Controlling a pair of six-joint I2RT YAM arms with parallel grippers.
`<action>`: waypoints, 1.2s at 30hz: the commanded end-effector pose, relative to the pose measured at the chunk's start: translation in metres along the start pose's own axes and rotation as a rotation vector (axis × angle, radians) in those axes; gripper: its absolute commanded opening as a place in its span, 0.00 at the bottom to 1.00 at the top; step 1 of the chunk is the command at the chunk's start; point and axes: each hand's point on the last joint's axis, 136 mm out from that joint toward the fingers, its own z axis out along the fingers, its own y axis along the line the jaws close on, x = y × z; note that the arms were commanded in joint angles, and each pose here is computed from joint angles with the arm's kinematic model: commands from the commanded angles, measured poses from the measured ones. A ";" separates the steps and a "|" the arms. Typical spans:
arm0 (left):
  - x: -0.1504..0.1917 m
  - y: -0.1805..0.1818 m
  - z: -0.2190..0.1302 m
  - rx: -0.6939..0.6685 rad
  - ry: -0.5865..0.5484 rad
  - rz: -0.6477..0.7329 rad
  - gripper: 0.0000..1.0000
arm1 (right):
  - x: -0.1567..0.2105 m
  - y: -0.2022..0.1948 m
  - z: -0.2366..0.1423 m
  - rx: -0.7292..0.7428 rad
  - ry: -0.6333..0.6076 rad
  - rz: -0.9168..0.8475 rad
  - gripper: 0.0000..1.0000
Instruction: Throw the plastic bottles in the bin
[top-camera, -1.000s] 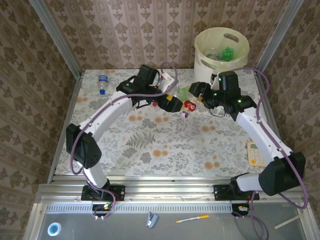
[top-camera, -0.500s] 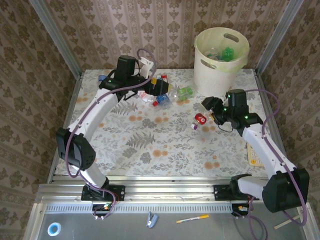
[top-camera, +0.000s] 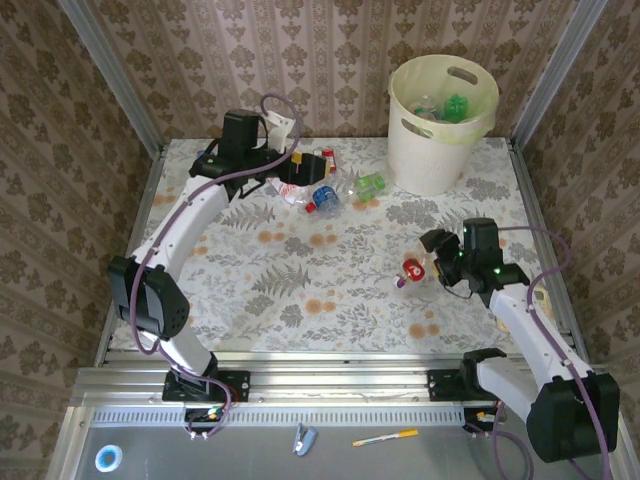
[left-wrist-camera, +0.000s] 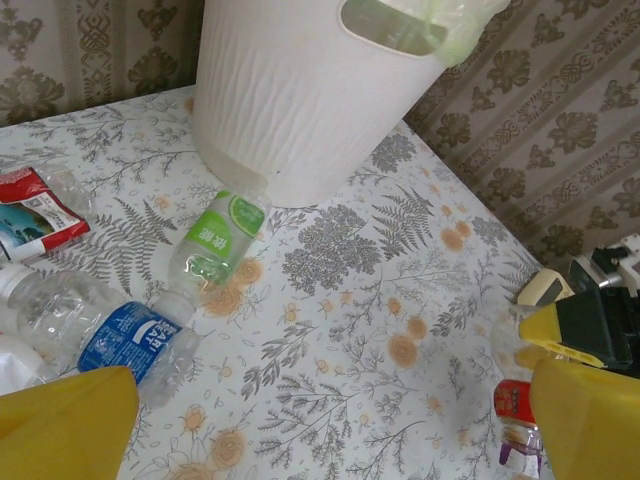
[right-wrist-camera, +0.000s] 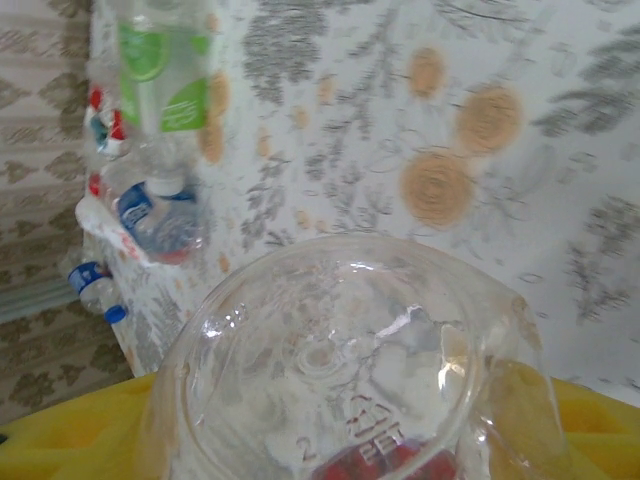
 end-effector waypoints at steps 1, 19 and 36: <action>-0.009 -0.003 -0.015 -0.021 -0.039 0.006 1.00 | -0.004 -0.019 -0.001 0.022 -0.040 0.080 0.44; 0.008 0.038 -0.042 -0.145 -0.053 -0.083 1.00 | -0.061 0.055 -0.020 -0.202 -0.144 0.180 0.38; 0.064 0.097 -0.096 -0.353 -0.034 -0.267 1.00 | -0.209 0.317 -0.086 -0.535 -0.319 -0.020 1.00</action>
